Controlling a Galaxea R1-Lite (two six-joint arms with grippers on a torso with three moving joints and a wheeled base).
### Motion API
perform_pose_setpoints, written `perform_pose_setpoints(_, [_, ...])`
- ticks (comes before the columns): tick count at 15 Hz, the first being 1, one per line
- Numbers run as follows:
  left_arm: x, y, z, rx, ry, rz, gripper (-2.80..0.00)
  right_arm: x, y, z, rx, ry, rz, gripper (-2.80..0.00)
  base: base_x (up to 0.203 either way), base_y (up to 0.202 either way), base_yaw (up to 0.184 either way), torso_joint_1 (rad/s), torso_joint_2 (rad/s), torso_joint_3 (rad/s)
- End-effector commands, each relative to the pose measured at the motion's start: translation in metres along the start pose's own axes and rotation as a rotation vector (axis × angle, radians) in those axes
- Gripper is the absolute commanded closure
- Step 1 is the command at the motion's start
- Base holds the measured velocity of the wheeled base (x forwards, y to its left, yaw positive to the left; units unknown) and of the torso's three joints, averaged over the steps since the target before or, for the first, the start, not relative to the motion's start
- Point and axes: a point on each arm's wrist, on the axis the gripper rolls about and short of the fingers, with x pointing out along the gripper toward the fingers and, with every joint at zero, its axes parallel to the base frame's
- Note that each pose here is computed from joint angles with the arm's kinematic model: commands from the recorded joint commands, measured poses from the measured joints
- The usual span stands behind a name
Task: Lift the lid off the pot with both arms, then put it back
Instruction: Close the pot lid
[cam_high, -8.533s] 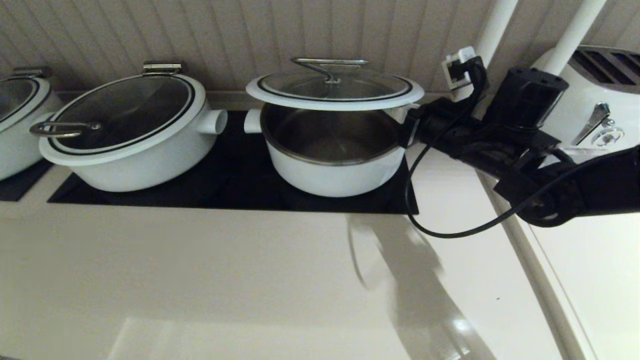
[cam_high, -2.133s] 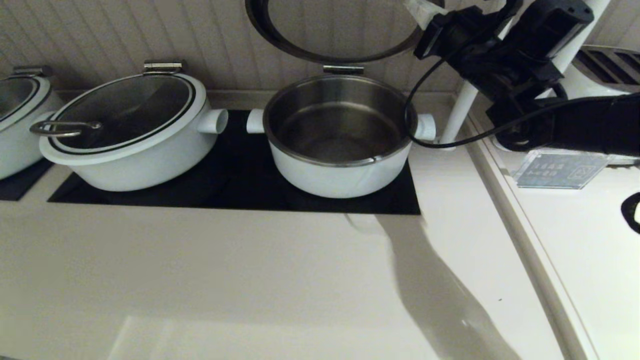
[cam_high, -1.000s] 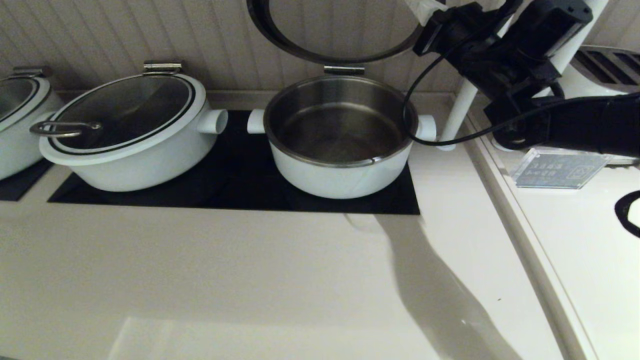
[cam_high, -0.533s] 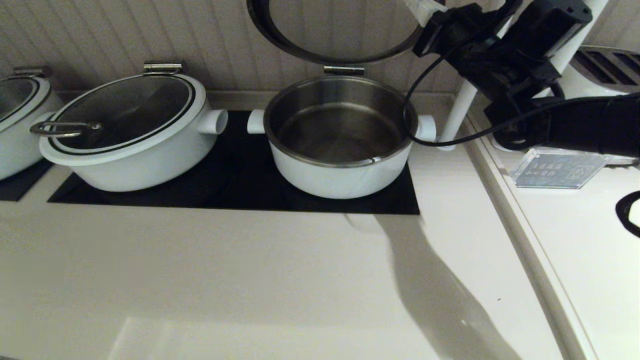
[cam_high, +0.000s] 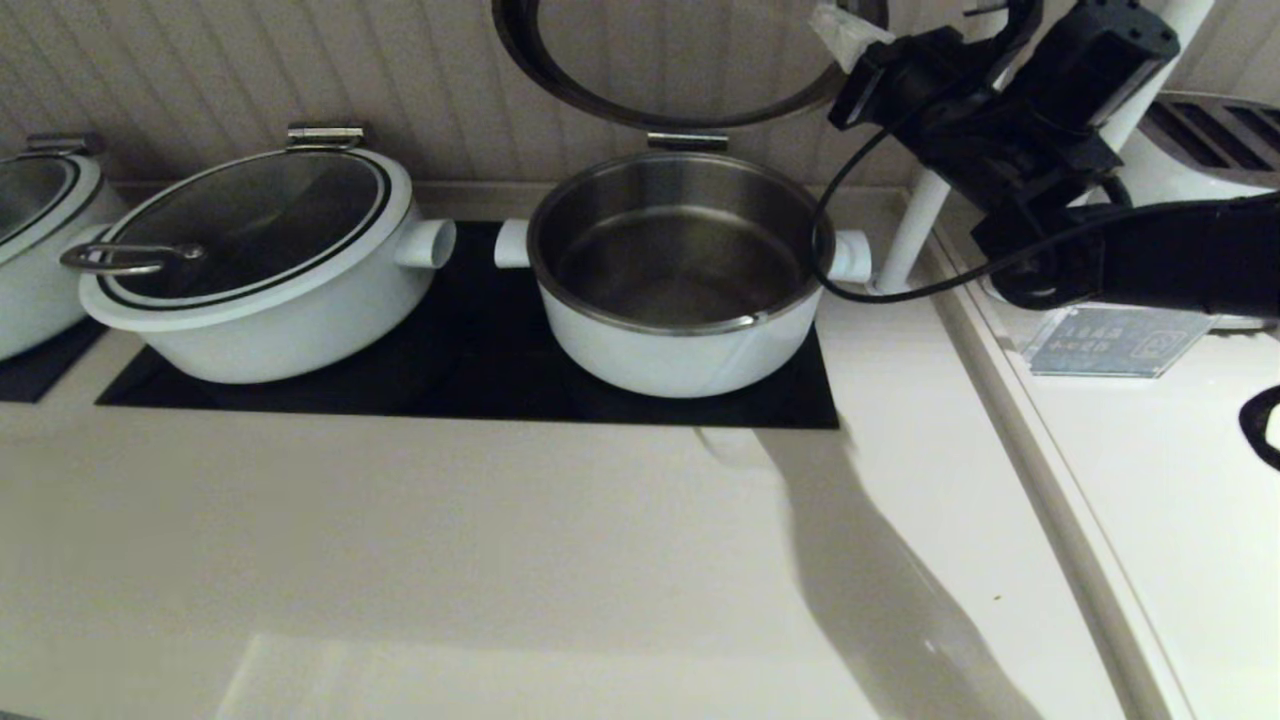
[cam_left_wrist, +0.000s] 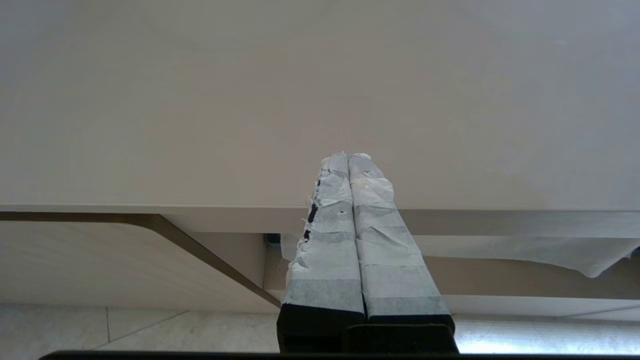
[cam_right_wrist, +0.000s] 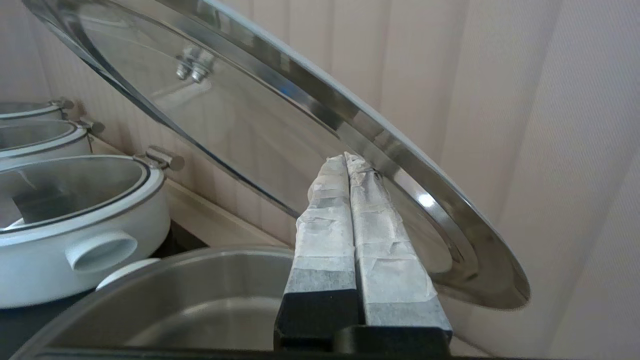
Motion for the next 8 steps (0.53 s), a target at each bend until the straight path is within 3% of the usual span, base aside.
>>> perform_pose_setpoints(1, [0.0000,0.0000,-0.0002,0.000,0.000,0.000,0.00,-0.0014,0.0009,-0.0005,0.001,0.005,0.005,0.00,0.000,0.000,0.000,0.000,0.00,0.000])
perform_pose_setpoints(8, [0.0000,0.0000,-0.0002,0.000,0.001,0.000,0.00,-0.0080,0.0025,0.0007,0.021,0.066,0.003,0.00,0.000,0.000,0.000,0.000,0.00,0.000])
